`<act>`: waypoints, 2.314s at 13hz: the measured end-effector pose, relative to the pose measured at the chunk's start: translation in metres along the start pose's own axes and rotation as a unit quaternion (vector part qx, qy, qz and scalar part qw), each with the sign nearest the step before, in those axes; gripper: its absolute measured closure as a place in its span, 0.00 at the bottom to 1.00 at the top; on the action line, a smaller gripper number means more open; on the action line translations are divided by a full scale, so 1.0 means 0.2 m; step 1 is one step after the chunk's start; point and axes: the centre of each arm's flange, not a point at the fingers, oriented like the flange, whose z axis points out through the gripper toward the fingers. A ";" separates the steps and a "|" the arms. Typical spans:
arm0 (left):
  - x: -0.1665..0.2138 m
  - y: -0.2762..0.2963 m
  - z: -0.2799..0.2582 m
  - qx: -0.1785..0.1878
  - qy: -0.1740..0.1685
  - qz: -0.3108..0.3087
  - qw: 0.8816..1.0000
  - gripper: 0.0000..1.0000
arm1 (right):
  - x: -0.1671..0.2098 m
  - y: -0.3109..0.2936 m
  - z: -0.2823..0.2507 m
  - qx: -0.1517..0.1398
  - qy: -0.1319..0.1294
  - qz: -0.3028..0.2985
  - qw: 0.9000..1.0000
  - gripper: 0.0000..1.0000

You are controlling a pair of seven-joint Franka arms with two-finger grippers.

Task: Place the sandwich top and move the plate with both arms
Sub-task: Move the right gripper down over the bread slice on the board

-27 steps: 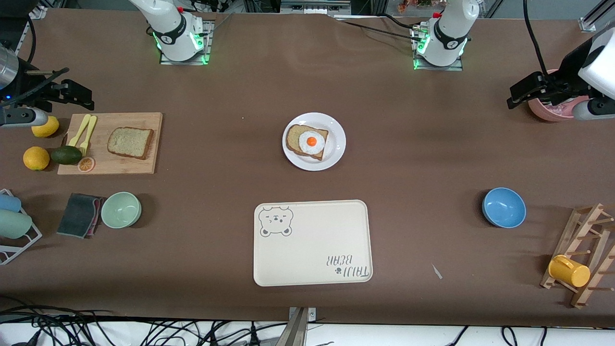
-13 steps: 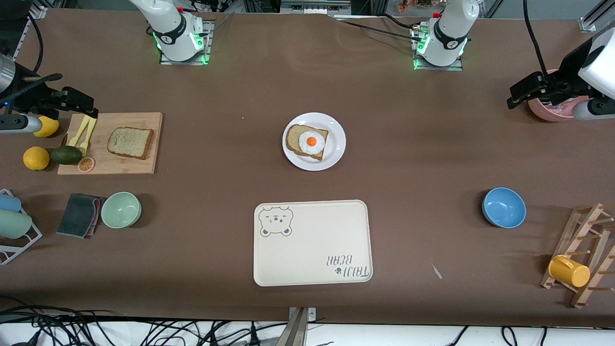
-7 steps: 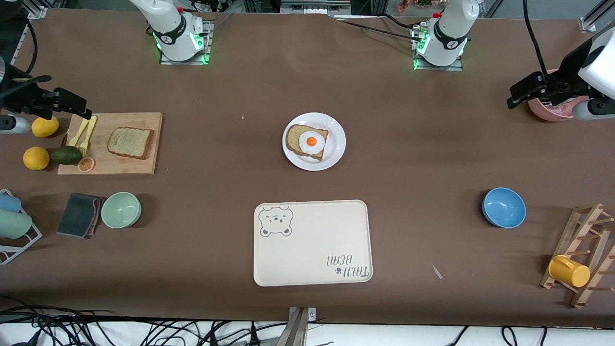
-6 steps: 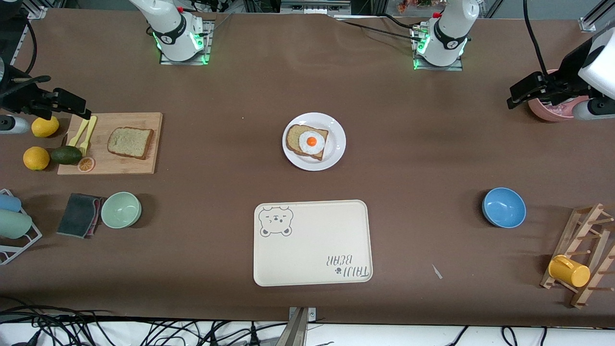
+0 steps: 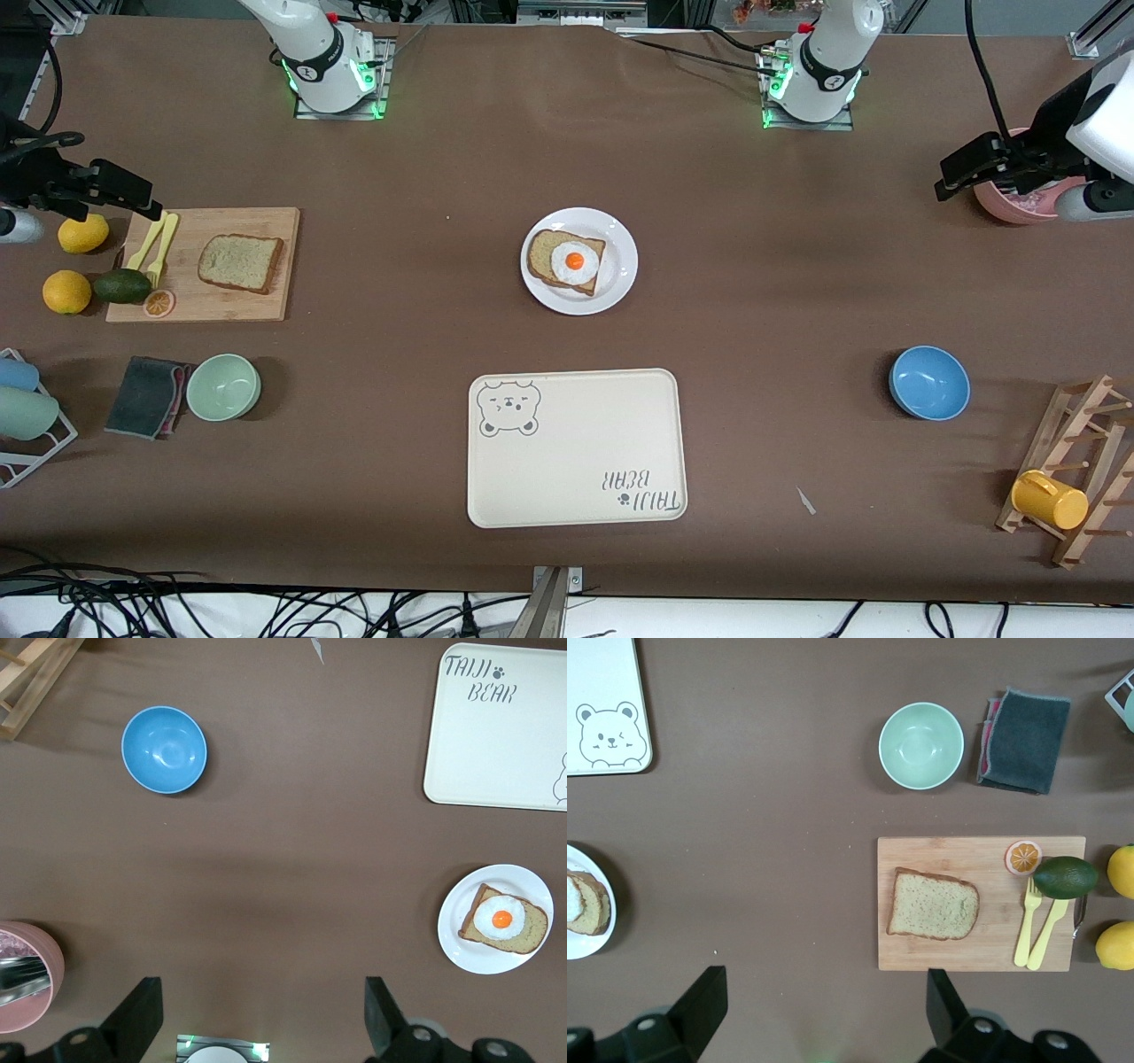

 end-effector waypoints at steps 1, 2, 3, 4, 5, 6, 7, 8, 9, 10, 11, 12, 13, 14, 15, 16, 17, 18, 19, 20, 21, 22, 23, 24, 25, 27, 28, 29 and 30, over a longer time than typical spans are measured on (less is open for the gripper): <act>0.00 0.00 0.00 0.000 0.000 0.000 1.000 0.00 | 0.00 0.00 0.00 0.000 -0.001 0.000 1.000 0.00; 0.00 0.00 0.00 0.000 0.000 0.000 1.000 0.00 | 0.01 0.00 0.02 0.000 -0.003 0.000 1.000 0.00; 0.00 0.00 0.00 0.000 0.000 0.000 1.000 0.00 | 0.02 0.00 0.05 0.000 -0.009 0.001 1.000 0.00; 0.00 0.00 0.00 0.000 0.000 0.000 1.000 0.00 | 0.04 0.01 0.09 -0.001 -0.014 0.001 1.000 0.00; 0.00 0.01 0.00 0.000 0.001 0.001 1.000 0.00 | 0.06 0.01 0.13 -0.009 -0.016 0.001 1.000 0.00; -0.01 0.02 0.00 0.000 0.001 0.004 1.000 0.00 | 0.09 0.03 0.18 -0.020 -0.014 0.003 1.000 0.01; -0.01 0.04 0.00 0.000 0.001 0.008 1.000 0.00 | 0.11 0.03 0.26 -0.026 -0.011 0.006 1.000 0.01; -0.01 0.05 0.00 0.000 0.001 0.010 1.000 0.00 | 0.12 0.04 0.35 -0.029 -0.012 0.007 0.999 0.01; -0.01 0.05 0.00 0.000 0.001 0.010 1.000 0.00 | 0.13 0.05 0.45 -0.031 -0.016 0.007 0.999 0.01; -0.01 0.05 0.00 0.000 0.001 0.010 1.000 0.00 | 0.13 0.05 0.55 -0.031 -0.021 0.006 0.999 0.01; -0.01 0.05 0.00 0.000 0.001 0.010 1.000 0.00 | 0.12 0.04 0.64 -0.032 -0.024 0.003 0.999 0.02; -0.01 0.05 0.00 0.000 0.001 0.010 1.000 0.00 | 0.12 0.03 0.72 -0.032 -0.023 -0.001 0.999 0.02; -0.01 0.05 0.00 0.000 0.001 0.009 1.000 0.00 | 0.10 0.01 0.80 -0.032 -0.016 -0.004 0.999 0.02; -0.01 0.05 0.00 0.000 0.001 0.009 1.000 0.00 | 0.09 0.01 0.88 -0.033 -0.007 -0.006 0.999 0.02; -0.01 0.04 0.00 0.000 0.001 0.009 1.000 0.00 | 0.06 0.01 0.96 -0.034 -0.003 -0.007 0.999 0.01; -0.01 0.04 0.00 0.000 0.001 0.008 1.000 0.00 | 0.03 0.01 1.01 -0.036 -0.003 -0.009 0.999 0.01; -0.01 0.04 0.00 0.000 0.001 0.008 1.000 0.00 | 0.00 0.02 1.05 -0.041 -0.007 -0.011 0.999 0.01; -0.01 0.04 0.00 0.000 0.001 0.008 1.000 0.00 | -0.02 0.02 1.08 -0.043 -0.011 -0.013 0.999 0.01; -0.01 0.04 0.00 0.000 0.001 0.008 1.000 0.00 | -0.04 0.03 1.11 -0.044 -0.014 -0.013 0.999 0.01; -0.01 0.04 0.00 0.000 0.001 0.008 1.000 0.00 | -0.05 0.03 1.14 -0.044 -0.014 -0.013 0.999 0.01; -0.01 0.04 0.00 0.000 0.001 0.008 1.000 0.00 | -0.07 0.03 1.17 -0.044 -0.014 -0.013 0.999 0.01; -0.01 0.04 0.00 0.000 0.001 0.008 1.000 0.00 | -0.08 0.03 1.20 -0.044 -0.014 -0.014 0.999 0.01; -0.01 0.04 0.00 0.000 0.001 0.008 1.000 0.00 | -0.10 0.03 1.24 -0.044 -0.018 -0.014 0.999 0.01; -0.01 0.04 0.00 0.000 0.001 0.008 1.000 0.00 | -0.11 0.04 1.29 -0.043 -0.021 -0.014 0.999 0.01; -0.01 0.04 0.00 0.000 0.001 0.008 1.000 0.00 | -0.12 0.04 1.35 -0.043 -0.025 -0.015 0.999 0.01; -0.01 0.04 0.00 0.000 0.001 0.008 1.000 0.00 | -0.16 0.04 1.48 -0.042 -0.033 -0.015 0.998 0.01; -0.01 0.04 0.00 0.000 0.001 0.008 1.000 0.00 | -0.17 0.05 1.55 -0.041 -0.037 -0.016 0.998 0.02; -0.01 0.04 0.00 0.000 0.001 0.008 1.000 0.00 | -0.17 0.05 1.60 -0.040 -0.038 -0.015 0.998 0.03; -0.01 0.04 0.00 0.000 0.001 0.008 1.000 0.00 | -0.16 0.06 1.66 -0.039 -0.037 -0.014 0.998 0.06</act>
